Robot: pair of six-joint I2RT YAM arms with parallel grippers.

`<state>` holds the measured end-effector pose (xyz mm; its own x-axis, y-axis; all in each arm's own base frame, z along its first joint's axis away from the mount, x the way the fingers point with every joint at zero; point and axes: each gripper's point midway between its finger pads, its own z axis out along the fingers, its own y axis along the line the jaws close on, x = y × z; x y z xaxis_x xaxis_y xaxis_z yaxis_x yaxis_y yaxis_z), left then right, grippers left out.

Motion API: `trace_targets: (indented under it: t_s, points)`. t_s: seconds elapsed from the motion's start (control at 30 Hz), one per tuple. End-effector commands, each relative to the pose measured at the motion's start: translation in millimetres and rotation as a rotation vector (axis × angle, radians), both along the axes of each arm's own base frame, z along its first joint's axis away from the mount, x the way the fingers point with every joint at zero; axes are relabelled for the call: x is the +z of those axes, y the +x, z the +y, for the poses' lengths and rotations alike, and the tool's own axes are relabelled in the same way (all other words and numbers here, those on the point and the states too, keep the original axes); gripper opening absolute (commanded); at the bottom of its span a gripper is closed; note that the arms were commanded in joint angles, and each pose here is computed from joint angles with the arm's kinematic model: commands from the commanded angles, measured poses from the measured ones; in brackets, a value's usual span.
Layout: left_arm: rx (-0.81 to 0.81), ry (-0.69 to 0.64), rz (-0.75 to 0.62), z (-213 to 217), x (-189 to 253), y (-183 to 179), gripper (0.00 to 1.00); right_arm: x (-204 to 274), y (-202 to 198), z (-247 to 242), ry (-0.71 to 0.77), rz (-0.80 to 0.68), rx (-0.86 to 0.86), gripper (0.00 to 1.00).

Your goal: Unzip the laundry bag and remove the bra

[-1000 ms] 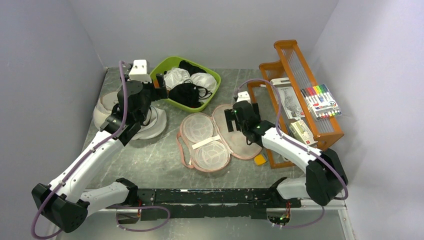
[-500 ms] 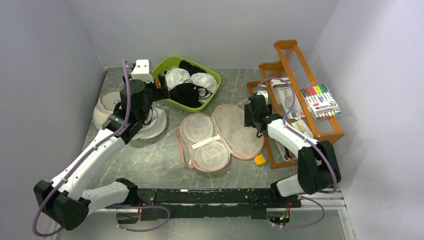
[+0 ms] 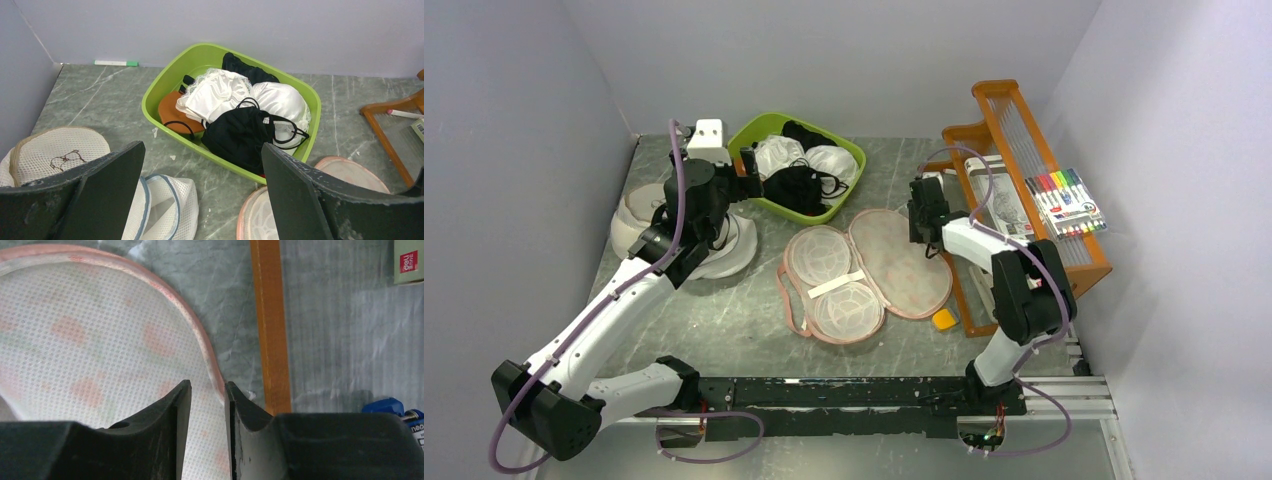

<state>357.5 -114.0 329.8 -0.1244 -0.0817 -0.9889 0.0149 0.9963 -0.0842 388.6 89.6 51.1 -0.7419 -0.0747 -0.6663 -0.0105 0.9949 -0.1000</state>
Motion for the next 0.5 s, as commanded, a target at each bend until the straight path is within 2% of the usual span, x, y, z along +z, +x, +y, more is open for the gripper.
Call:
trace_targets:
  t_s: [0.0,0.23,0.37,0.47]
  points:
    - [-0.012,-0.020,-0.038,0,19,-1,0.99,0,21,-4,0.010,-0.022,-0.008,0.30]
    - [-0.024,-0.026,-0.037,-3,20,-1,0.99,-30,16,-4,0.066,0.068,0.008,0.20]
    - [-0.026,-0.026,-0.033,-4,19,0,0.99,-33,14,1,0.096,0.068,0.016,0.21]
    - [-0.026,-0.026,-0.033,-4,19,0,0.99,-45,2,-2,0.098,0.104,0.007,0.28]
